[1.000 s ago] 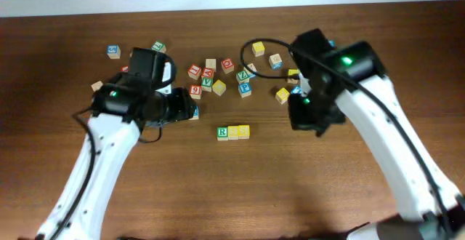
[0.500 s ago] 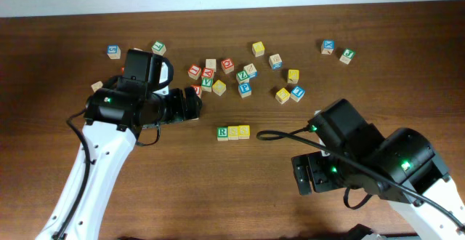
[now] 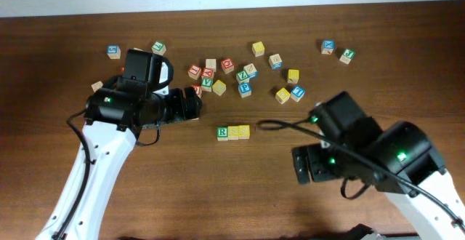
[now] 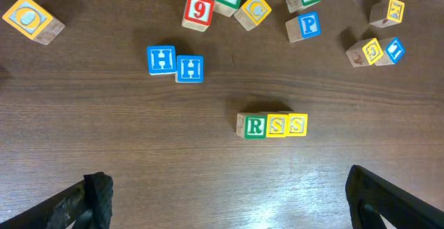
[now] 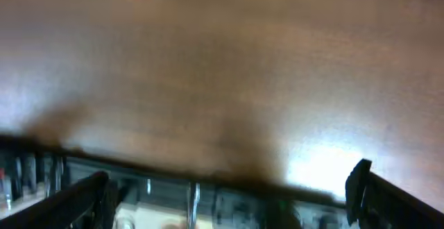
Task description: Spell out RSS
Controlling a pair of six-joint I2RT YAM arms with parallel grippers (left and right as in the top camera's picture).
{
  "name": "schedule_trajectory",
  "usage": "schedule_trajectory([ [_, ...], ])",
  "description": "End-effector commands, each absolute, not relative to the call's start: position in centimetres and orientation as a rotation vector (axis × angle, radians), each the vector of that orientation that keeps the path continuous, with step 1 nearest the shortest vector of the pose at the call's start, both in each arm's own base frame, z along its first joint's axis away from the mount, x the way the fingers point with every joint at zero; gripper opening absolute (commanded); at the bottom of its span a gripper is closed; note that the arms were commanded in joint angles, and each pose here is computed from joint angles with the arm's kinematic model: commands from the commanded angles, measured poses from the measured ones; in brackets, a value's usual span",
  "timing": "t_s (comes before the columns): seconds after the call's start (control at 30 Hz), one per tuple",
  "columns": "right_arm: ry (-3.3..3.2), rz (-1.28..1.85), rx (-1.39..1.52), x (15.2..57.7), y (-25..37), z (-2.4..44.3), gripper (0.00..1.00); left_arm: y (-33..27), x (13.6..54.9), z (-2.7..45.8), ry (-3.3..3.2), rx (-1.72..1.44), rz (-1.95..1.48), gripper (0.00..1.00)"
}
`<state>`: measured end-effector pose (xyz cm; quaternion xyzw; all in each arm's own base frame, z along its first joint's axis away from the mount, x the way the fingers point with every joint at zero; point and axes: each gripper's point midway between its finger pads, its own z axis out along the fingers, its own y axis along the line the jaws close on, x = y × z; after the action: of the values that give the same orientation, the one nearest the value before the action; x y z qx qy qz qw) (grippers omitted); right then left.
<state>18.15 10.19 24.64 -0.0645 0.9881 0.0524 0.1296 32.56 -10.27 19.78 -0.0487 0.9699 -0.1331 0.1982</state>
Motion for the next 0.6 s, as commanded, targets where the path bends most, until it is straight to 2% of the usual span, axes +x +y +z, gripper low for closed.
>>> schedule_trajectory([
  [0.0, 2.713, 0.201, -0.166, 19.9, 8.5, 26.5, 0.98, -10.0, 32.6, 20.6, 2.688, -0.135, -0.364, 0.99],
  [0.1, 2.582, 0.237, -0.024, 20.1, 6.1, 26.7, 0.98, -10.0, 32.6, 20.6, 2.688, -0.135, -0.364, 0.99],
  [0.2, 2.455, 0.259, 0.092, 18.8, 4.1, 24.5, 0.98, -10.0, 32.6, 20.6, 2.688, -0.135, -0.364, 0.99],
  [0.27, 2.390, 0.271, 0.000, 18.2, 4.4, 23.1, 0.98, -10.0, 32.6, 20.6, 2.688, -0.135, -0.364, 0.99],
  [0.57, 2.031, 0.325, -0.060, 18.9, 5.0, 20.5, 0.98, -10.0, 32.6, 20.6, 2.688, -0.135, -0.364, 0.99],
])
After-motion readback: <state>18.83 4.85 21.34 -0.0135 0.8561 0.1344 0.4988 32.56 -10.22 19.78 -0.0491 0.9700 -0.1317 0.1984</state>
